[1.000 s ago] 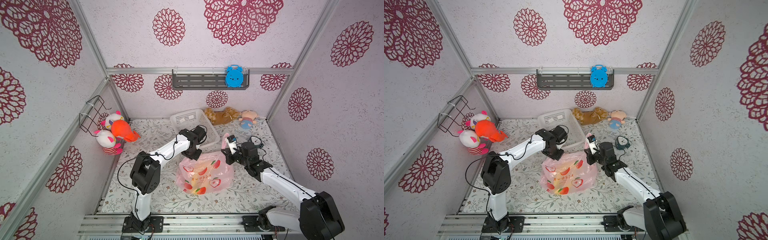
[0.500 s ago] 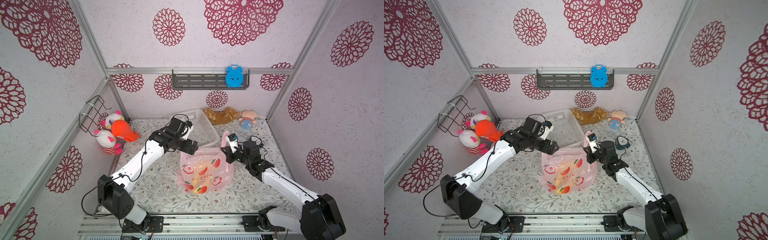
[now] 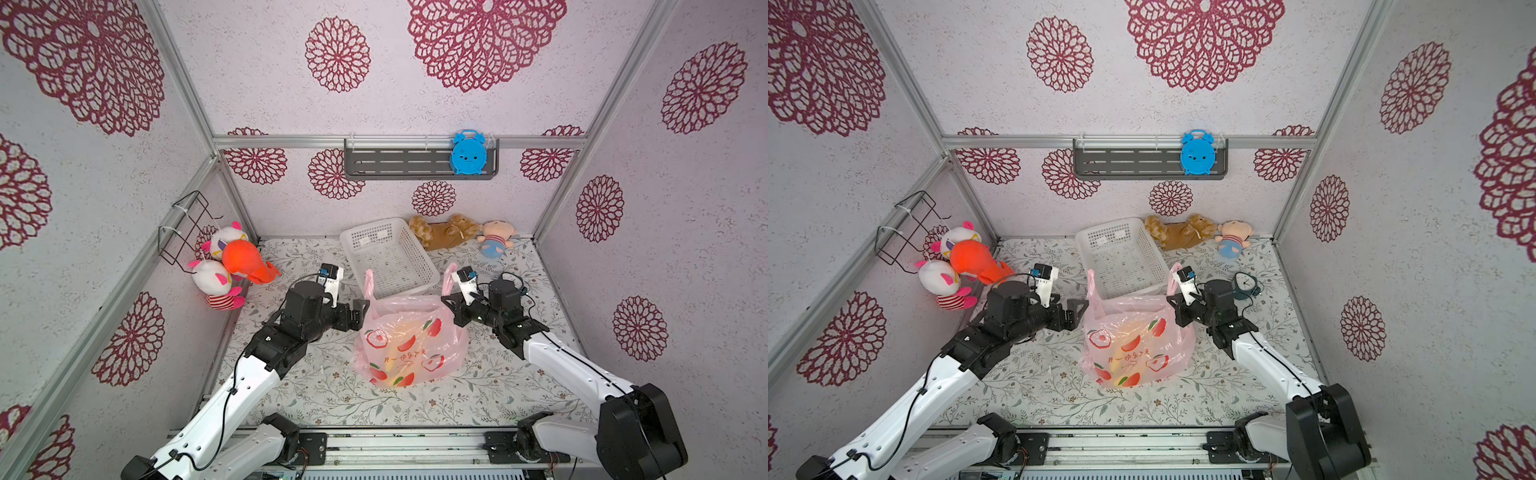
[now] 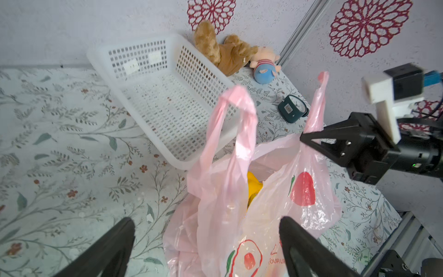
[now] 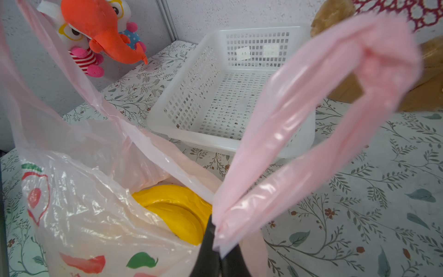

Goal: Place the banana into a plastic bag & tie a knot
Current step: Adjust the plastic bag at the center of the board.

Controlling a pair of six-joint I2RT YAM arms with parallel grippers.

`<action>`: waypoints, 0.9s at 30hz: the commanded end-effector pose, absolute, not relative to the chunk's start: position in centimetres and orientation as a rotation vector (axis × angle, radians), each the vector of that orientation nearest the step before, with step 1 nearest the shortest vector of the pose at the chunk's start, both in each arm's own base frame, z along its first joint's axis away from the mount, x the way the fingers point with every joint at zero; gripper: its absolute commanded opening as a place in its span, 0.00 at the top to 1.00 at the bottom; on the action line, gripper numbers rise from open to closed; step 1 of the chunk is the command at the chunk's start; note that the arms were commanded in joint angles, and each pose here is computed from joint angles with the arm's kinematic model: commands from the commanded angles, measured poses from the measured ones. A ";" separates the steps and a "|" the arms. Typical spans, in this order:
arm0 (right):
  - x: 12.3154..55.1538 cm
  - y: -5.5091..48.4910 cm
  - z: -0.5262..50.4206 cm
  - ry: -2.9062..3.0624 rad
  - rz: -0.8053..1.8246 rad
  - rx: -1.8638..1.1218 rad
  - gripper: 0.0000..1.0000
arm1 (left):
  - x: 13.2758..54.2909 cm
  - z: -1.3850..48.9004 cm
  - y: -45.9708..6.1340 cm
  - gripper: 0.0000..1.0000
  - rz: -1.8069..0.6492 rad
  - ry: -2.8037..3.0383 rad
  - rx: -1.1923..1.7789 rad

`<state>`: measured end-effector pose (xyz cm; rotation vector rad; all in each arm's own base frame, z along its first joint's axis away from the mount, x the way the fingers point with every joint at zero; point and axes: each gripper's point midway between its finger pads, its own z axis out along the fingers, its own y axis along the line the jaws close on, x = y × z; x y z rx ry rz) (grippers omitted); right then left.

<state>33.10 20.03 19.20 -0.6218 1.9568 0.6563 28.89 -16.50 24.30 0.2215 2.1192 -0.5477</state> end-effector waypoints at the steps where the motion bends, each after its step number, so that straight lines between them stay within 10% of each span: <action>1: 33.7 20.0 21.2 1.914 0.719 -0.607 1.00 | 30.5 26.0 -15.4 0.03 -0.586 1.984 0.006; 8: 34.7 19.3 21.5 1.913 0.745 -0.589 1.00 | 29.9 23.6 -13.3 0.03 -0.612 1.871 -0.166; 27: 35.7 19.3 21.0 1.964 0.799 -0.601 1.00 | 29.2 23.4 -18.2 0.02 -0.906 1.717 0.544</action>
